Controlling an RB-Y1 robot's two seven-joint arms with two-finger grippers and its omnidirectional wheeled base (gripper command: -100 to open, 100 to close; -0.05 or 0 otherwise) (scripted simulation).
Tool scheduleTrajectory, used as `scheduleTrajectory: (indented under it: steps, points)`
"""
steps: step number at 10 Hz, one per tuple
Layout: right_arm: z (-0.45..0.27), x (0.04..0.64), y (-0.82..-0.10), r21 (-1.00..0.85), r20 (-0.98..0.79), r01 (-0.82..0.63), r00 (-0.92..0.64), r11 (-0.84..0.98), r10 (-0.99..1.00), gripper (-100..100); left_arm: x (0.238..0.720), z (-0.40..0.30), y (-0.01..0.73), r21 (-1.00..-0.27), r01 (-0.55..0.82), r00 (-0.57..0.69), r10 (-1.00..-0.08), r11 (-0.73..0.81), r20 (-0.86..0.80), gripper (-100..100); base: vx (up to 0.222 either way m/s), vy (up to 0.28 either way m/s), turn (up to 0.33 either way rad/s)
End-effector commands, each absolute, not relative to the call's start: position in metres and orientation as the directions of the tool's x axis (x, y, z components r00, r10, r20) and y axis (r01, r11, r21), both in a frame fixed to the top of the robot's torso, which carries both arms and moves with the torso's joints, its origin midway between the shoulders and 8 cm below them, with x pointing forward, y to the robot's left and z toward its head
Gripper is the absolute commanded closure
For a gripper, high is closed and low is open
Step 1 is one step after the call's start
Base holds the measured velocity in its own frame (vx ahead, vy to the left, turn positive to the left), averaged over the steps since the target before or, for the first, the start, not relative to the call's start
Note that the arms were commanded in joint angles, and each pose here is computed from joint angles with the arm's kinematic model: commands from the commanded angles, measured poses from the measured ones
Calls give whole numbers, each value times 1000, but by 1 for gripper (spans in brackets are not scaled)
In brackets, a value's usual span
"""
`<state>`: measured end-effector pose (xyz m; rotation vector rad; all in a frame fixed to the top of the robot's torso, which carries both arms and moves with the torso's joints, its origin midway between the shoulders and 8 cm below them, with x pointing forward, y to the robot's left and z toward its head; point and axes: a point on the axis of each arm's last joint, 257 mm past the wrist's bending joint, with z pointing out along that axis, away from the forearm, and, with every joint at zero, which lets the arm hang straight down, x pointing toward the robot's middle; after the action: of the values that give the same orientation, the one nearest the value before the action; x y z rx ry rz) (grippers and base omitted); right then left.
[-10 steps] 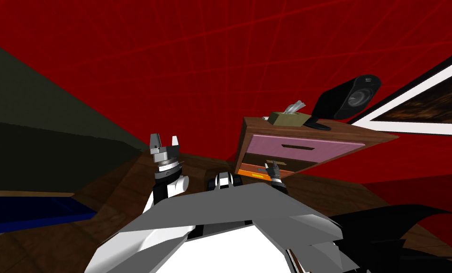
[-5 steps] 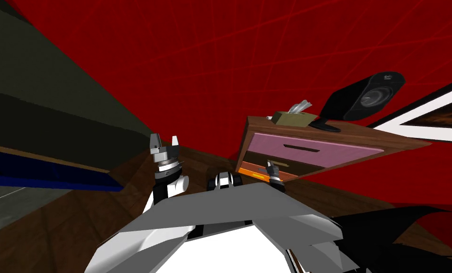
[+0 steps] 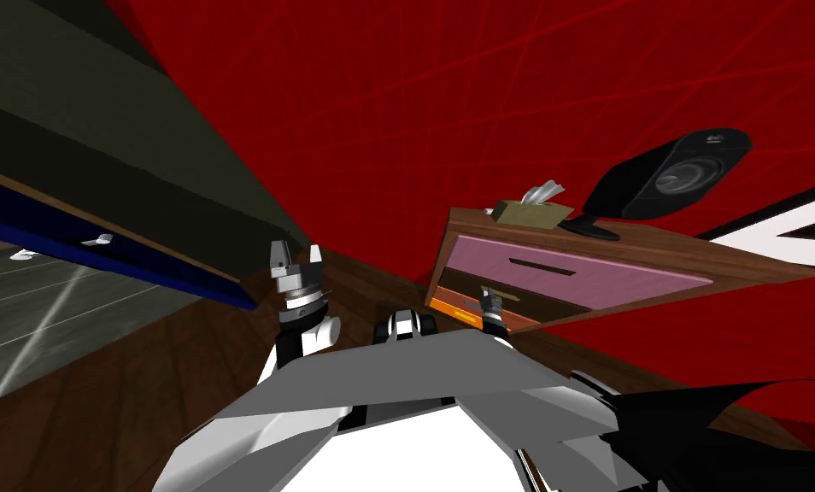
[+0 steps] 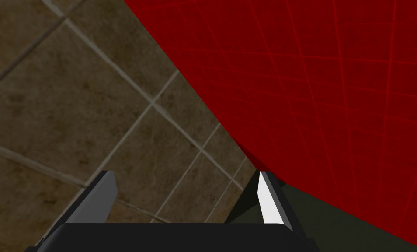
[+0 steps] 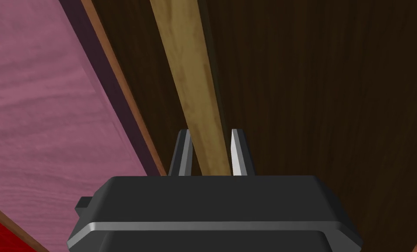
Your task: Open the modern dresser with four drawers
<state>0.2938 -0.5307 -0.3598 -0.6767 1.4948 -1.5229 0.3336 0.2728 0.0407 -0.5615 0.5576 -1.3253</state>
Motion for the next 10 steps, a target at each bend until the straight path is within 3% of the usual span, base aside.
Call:
scheduleTrajectory:
  steps: [1, 2, 5, 7, 10]
  points:
    - [-351, 295, -552, -969, -196, 234, -531, 80, -824, 100, 334, 41, 273, -665, 730, 156, -986, 154, -57, 0, -115, -35, 173]
    - [-352, 294, -554, -968, -202, 237, -539, 83, -818, 100, 334, 40, 273, -666, 730, 156, -986, 154, -57, 0, -2, 5, -26]
    - [-350, 299, -568, -967, -200, 249, -603, 56, -772, 100, 334, 41, 273, -666, 730, 156, -986, 154, -57, 0, -188, -45, 309]
    - [-350, 298, -569, -966, -204, 250, -608, 59, -767, 100, 334, 40, 273, -666, 730, 156, -986, 155, -57, 0, 21, -2, -29]
    - [-350, 301, -582, -965, -207, 258, -673, 36, -710, 100, 334, 41, 273, -666, 730, 156, -986, 154, -57, 0, -180, -38, 304]
